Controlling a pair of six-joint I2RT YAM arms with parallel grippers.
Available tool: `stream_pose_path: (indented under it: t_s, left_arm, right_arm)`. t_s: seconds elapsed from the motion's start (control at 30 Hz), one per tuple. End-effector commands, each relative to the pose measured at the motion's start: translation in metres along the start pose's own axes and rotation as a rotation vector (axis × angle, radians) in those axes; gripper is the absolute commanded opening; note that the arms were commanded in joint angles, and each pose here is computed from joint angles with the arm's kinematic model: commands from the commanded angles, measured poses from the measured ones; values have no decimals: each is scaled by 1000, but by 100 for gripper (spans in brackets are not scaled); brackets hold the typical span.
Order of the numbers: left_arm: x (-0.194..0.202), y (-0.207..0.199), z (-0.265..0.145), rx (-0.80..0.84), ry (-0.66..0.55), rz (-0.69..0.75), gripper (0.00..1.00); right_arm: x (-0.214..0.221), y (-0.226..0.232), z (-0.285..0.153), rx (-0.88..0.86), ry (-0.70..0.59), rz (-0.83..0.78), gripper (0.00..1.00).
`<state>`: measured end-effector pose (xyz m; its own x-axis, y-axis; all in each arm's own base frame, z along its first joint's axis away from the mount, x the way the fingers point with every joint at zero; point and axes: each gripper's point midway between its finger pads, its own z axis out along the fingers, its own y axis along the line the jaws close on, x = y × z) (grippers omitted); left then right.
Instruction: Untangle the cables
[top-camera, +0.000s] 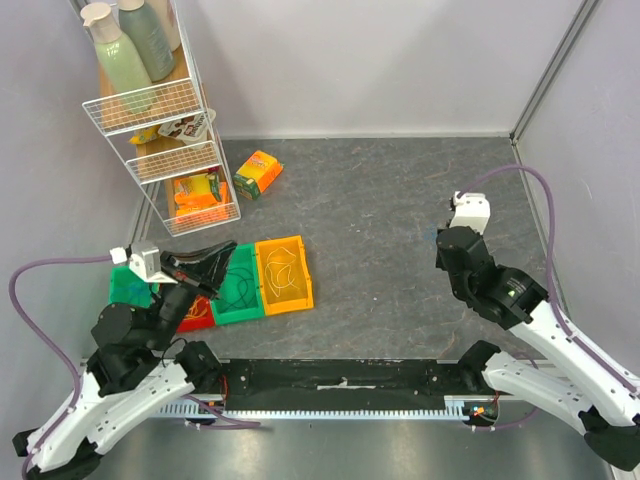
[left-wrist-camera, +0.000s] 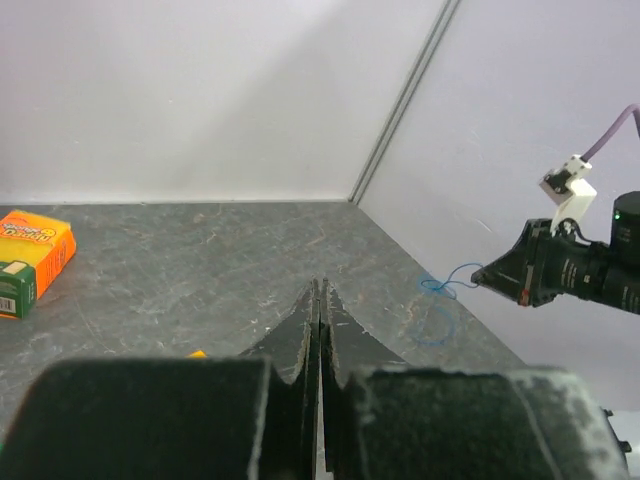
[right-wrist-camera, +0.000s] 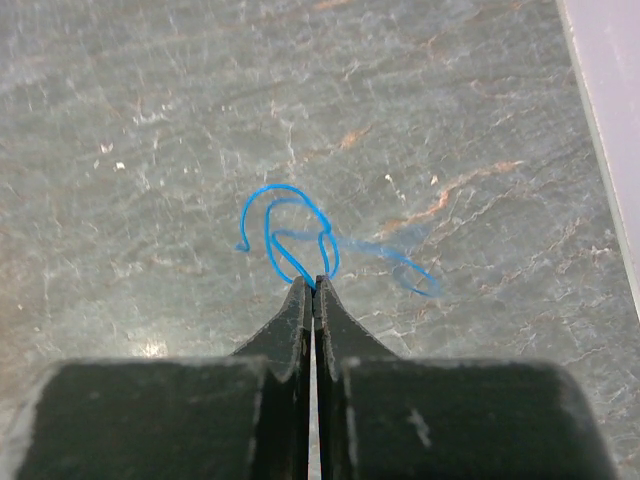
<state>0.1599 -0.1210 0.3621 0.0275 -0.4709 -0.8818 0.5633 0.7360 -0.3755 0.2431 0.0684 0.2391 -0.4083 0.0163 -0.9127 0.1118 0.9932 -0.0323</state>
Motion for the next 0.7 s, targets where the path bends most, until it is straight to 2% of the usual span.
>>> stream_pose_path:
  t_s: [0.0,0.13,0.17,0.23,0.3,0.33,0.37,0.4,0.53,0.67]
  left_arm:
    - [22,-2,15,10,98,90,2]
    - [67,-40,31,207,260,75,3]
    - [81,-49,34,256,315,68,11]
    - [105,-60,39,315,407,51,42]
    - [120,-72,44,380,458,36,64]
    - [126,-77,47,407,476,25,71]
    - [131,-82,50,431,493,19,84]
    - [132,-88,53,459,489,16,91]
    - [141,-101,62,545,514,41,93]
    - [158,-120,62,668,599,15,94]
  right_arm:
    - [17,17,3,-90,43,-20,0]
    - [19,58,-6,-325,80,-43,0]
    - [19,67,-11,-381,88,-42,0]
    - [17,84,-21,-496,94,-49,0]
    - [17,107,-36,-651,109,-63,0]
    - [16,117,-44,-721,121,-74,0]
    - [20,131,-56,-824,152,-90,0]
    - [22,141,-65,-898,174,-104,0]
    - [23,163,-90,-1090,220,-120,0]
    - [16,171,-106,-1186,202,-104,0]
